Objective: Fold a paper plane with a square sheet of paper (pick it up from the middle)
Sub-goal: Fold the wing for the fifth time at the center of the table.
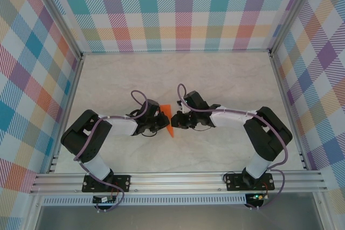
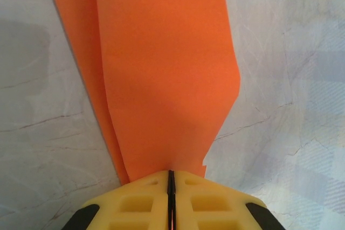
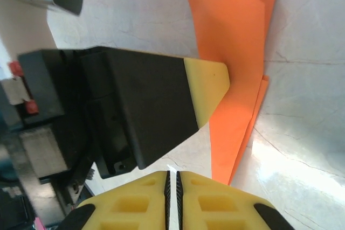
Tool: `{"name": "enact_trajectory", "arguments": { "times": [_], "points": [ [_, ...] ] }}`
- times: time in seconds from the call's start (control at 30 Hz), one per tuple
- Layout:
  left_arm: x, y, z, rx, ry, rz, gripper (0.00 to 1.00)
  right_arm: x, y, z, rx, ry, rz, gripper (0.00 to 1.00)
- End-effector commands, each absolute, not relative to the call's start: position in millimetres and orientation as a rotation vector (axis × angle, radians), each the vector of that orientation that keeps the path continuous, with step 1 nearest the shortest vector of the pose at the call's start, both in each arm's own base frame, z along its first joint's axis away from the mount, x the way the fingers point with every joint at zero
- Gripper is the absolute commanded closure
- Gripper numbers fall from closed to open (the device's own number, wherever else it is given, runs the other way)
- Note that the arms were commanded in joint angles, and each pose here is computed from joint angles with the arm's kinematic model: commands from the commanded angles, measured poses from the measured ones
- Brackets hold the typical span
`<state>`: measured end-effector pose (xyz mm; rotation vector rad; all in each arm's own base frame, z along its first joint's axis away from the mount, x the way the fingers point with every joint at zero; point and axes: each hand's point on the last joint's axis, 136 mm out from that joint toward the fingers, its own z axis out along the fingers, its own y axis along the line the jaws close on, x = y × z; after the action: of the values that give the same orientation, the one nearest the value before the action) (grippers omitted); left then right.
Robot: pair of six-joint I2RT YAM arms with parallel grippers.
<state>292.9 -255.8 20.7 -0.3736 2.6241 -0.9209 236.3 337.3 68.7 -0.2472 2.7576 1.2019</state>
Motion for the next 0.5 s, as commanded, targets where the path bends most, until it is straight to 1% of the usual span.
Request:
{"name": "enact_trajectory", "arguments": {
  "times": [0.0,0.07,0.3,0.47],
  "points": [
    [288.0,-248.4,7.0,-0.376,2.676,-0.835,0.9,227.8,352.2,63.1,-0.336,2.775,1.264,0.89],
    [288.6,-248.6,7.8,-0.378,2.672,-0.84,0.9,225.4,354.5,55.4,-0.338,2.796,1.267,0.91],
    [289.6,-250.3,10.4,-0.382,2.664,-0.852,0.9,218.0,352.5,27.6,-0.328,2.878,1.255,0.92],
    [292.7,-251.6,17.6,-0.376,2.645,-0.864,0.9,212.0,340.9,6.4,-0.283,2.955,1.172,0.93]
  ]
}}
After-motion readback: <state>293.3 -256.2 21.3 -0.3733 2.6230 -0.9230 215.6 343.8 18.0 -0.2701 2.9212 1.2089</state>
